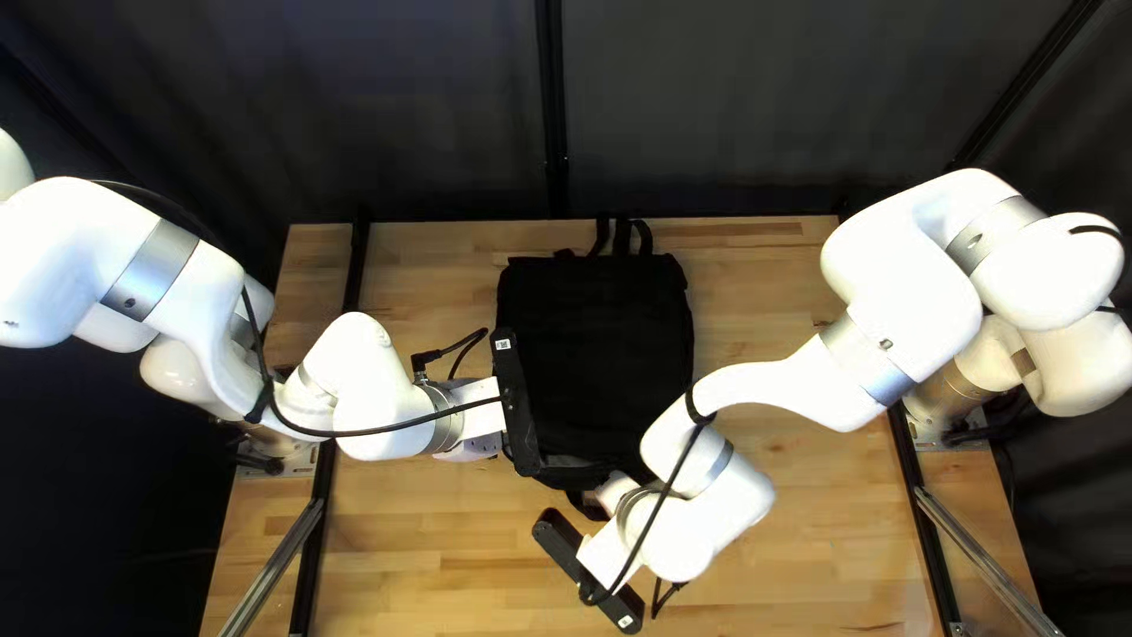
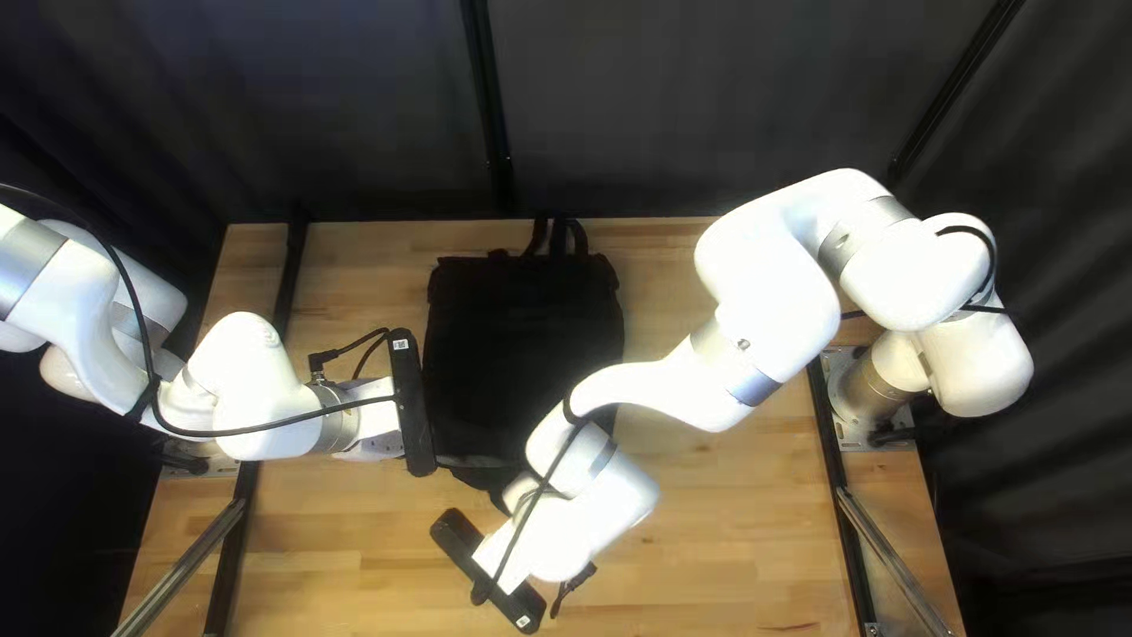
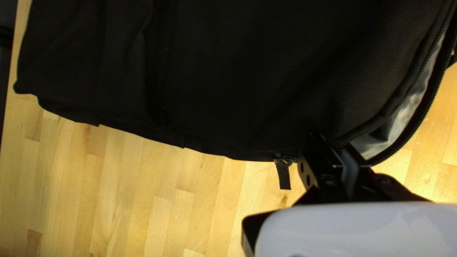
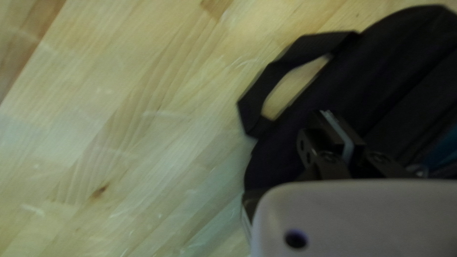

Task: Remove a lunch box from a kids backpack

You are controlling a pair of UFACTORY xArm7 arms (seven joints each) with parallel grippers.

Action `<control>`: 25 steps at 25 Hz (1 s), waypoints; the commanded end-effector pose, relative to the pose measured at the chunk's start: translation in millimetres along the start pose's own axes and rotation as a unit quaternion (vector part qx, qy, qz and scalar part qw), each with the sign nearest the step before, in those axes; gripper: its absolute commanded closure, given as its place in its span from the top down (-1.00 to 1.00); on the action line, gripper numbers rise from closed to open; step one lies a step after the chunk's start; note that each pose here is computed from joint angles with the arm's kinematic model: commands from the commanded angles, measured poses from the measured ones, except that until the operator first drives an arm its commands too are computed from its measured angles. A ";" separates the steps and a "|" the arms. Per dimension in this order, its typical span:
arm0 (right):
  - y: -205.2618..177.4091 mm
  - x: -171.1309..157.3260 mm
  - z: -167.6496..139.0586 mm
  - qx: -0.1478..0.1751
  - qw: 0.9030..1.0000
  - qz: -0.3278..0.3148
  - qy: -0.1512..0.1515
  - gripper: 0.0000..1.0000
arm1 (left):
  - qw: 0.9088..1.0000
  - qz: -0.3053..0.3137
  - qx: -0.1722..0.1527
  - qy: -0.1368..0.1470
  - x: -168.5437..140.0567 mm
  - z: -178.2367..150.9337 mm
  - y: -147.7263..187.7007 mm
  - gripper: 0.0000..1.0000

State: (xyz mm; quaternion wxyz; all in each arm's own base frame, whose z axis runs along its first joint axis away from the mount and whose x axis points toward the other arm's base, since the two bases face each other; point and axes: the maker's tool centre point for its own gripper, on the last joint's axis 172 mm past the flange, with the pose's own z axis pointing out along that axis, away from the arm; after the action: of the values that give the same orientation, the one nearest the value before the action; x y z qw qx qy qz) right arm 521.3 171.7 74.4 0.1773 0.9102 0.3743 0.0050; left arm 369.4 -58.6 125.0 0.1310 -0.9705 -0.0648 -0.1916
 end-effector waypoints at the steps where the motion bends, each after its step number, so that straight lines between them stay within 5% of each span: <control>1: -4.8 -9.6 0.5 0.004 1.000 0.004 -0.001 -1.00 | 1.000 -0.001 0.000 -0.001 -2.3 0.3 1.8 -1.00; 25: -19.9 -68.8 -7.9 0.007 0.999 0.035 -0.004 -1.00 | 1.000 0.006 0.001 0.001 2.4 -3.6 10.5 -1.00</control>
State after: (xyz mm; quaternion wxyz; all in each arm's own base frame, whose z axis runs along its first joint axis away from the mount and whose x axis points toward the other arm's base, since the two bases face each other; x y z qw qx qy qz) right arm 462.1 144.8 82.7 0.1732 0.9224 0.3453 0.0040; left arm 371.8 -68.6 126.2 0.1330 -0.9706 -0.0606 -0.1914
